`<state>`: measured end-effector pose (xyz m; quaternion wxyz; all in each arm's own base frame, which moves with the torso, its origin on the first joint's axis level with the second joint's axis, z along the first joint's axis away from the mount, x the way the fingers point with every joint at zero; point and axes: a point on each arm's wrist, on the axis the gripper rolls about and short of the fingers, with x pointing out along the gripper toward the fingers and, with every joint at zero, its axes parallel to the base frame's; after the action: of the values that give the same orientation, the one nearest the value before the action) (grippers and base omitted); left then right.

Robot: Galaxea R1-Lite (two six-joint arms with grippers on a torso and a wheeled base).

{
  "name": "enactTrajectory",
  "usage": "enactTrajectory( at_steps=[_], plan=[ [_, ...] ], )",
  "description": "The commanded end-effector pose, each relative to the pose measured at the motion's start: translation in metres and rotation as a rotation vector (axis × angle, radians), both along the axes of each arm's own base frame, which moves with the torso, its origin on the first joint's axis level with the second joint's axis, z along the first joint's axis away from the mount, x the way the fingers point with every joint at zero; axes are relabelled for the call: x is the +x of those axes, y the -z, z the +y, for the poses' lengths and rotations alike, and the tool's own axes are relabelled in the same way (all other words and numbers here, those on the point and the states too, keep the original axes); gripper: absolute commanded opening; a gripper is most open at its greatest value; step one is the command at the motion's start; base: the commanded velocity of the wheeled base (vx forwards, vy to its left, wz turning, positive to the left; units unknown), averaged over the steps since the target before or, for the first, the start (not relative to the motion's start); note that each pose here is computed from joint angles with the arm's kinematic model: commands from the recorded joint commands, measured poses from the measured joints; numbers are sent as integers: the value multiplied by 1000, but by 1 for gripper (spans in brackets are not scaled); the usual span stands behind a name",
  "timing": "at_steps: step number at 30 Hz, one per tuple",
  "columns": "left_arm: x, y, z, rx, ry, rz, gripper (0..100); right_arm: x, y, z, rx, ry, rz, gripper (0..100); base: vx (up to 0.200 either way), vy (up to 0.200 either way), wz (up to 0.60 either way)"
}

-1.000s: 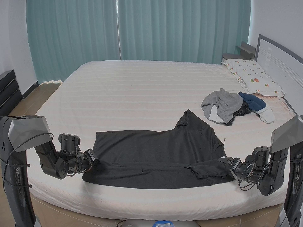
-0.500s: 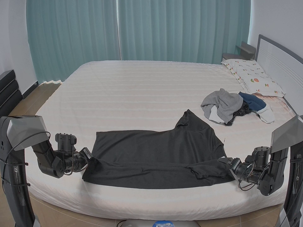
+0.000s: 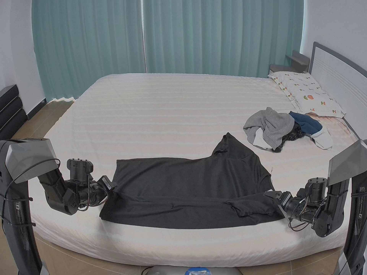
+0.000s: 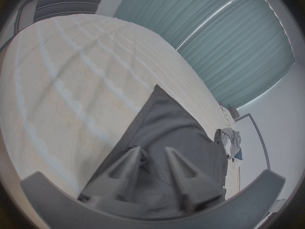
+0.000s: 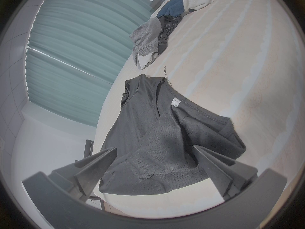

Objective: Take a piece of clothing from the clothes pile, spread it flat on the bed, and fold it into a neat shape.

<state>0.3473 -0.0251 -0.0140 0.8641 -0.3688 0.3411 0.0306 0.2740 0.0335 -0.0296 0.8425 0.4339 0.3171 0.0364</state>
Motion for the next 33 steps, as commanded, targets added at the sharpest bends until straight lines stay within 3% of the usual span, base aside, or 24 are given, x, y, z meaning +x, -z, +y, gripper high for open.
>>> enactTrajectory(
  at_steps=[1,6,16,17,33],
  plan=[
    [0,2,-14,7,43,-4,100,1,-1,0,2,-1,-14,100,0,0,0],
    [-1,12,-21,61,101,11,100,1,-1,1,2,-2,-14,100,0,0,0],
    [12,14,-23,71,94,-12,100,1,1,1,0,-3,-9,100,0,0,0],
    [12,14,-23,71,94,-10,0,1,1,1,0,-3,-9,100,0,0,0],
    [4,16,-17,115,23,11,0,1,0,0,-6,-3,-13,100,0,0,0]
  ],
)
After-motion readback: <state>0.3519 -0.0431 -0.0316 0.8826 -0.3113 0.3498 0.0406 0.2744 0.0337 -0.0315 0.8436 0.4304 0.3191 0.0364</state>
